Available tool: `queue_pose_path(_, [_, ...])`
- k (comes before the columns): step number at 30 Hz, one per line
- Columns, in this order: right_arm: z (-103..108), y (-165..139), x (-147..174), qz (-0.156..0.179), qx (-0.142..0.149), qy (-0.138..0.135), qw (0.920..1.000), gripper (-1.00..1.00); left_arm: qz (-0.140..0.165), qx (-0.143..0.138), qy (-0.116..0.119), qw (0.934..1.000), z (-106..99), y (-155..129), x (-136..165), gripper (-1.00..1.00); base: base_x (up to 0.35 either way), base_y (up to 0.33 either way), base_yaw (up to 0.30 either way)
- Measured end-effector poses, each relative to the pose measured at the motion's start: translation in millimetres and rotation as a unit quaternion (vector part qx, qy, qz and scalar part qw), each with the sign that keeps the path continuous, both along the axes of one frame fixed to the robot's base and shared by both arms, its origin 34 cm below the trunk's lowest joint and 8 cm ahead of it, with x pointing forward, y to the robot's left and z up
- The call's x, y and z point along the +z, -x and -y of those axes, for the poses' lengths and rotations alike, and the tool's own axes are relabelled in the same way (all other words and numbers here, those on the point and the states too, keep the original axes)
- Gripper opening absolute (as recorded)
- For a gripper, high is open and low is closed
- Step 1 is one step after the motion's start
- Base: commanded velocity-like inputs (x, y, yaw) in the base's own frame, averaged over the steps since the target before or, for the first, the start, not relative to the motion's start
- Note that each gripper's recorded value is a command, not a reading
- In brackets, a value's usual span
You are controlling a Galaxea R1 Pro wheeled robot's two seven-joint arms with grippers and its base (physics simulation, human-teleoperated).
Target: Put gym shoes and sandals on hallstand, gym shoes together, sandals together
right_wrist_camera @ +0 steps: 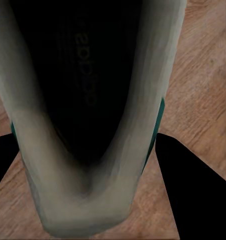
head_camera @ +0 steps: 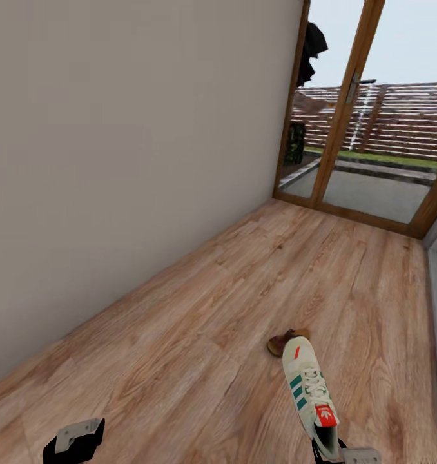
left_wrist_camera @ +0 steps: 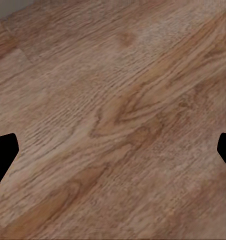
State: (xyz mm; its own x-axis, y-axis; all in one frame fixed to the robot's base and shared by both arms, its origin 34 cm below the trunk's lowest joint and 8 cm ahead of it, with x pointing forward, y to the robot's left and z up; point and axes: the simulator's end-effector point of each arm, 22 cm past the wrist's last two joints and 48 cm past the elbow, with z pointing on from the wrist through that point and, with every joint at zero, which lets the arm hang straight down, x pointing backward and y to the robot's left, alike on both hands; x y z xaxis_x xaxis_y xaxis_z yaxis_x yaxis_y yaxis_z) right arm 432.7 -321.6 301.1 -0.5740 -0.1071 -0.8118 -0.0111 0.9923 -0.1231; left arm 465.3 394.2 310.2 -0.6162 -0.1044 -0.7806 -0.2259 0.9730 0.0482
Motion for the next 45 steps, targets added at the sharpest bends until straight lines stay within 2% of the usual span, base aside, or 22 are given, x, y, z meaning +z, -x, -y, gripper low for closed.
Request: queue_pose_path(45, [0.0, 0.7, -0.8, -0.002, 0.0, 0.0, 1.0, -1.0, 0.0, 0.0, 0.001, 1.0, -0.2, 0.0, 0.2, 1.0, 0.183, 0.292, -0.3])
